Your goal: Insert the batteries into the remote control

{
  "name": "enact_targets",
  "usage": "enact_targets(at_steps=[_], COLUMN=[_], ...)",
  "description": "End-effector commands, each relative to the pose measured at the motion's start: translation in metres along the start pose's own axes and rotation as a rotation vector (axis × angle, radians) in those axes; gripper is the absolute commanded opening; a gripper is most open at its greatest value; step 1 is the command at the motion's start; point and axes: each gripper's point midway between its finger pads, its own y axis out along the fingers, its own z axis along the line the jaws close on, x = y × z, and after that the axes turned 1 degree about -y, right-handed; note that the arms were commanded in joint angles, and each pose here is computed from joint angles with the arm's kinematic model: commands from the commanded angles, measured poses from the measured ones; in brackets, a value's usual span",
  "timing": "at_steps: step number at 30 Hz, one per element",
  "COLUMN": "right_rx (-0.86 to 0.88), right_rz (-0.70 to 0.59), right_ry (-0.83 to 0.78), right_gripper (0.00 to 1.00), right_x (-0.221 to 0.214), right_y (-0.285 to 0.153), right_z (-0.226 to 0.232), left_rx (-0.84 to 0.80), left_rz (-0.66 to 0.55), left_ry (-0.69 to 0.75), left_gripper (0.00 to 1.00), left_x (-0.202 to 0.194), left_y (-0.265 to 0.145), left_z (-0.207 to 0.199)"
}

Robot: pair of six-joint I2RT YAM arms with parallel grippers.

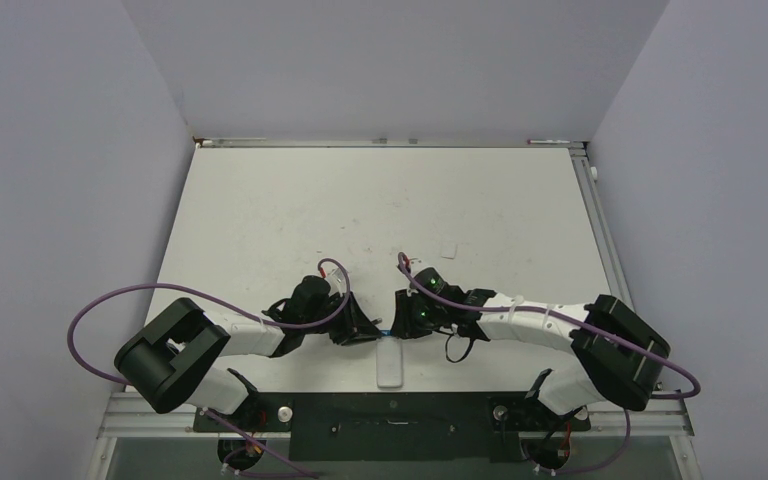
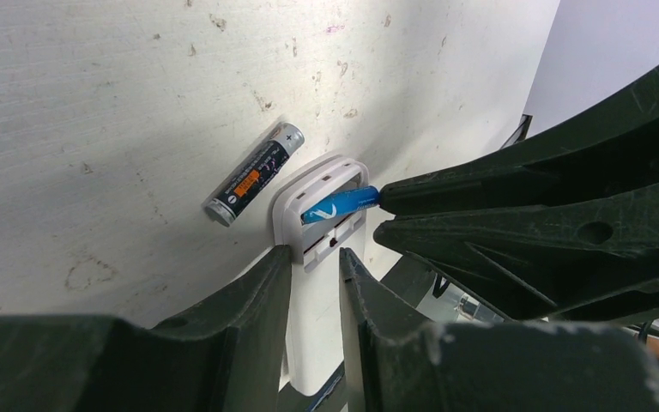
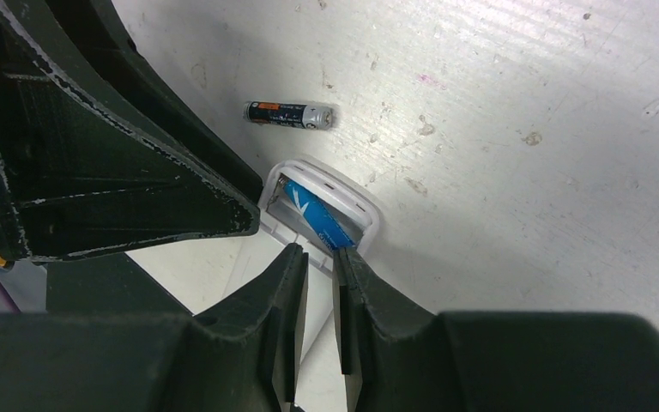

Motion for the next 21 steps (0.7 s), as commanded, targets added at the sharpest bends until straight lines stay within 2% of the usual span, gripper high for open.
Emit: enact_targets(at_steps=[1,21], right_rx=[0.054,0.051], right_rz=[-0.053,-0.041], right_ry=[-0.009,-0.030], right_gripper=[0.19,0.18], right_x=[0.0169,0.0200], right_y=[0.0037,0.0103], right_z=[0.0175,0.0198], left_rx=[-0.061,-0.053], left_rz=[-0.007,0.007], left_ry=[0.044,0.049], left_gripper=[0.22,0.13], left_x=[0.0076,0.0070], left_y=[0.0018,0.0053], left_z=[-0.0193,-0.0173])
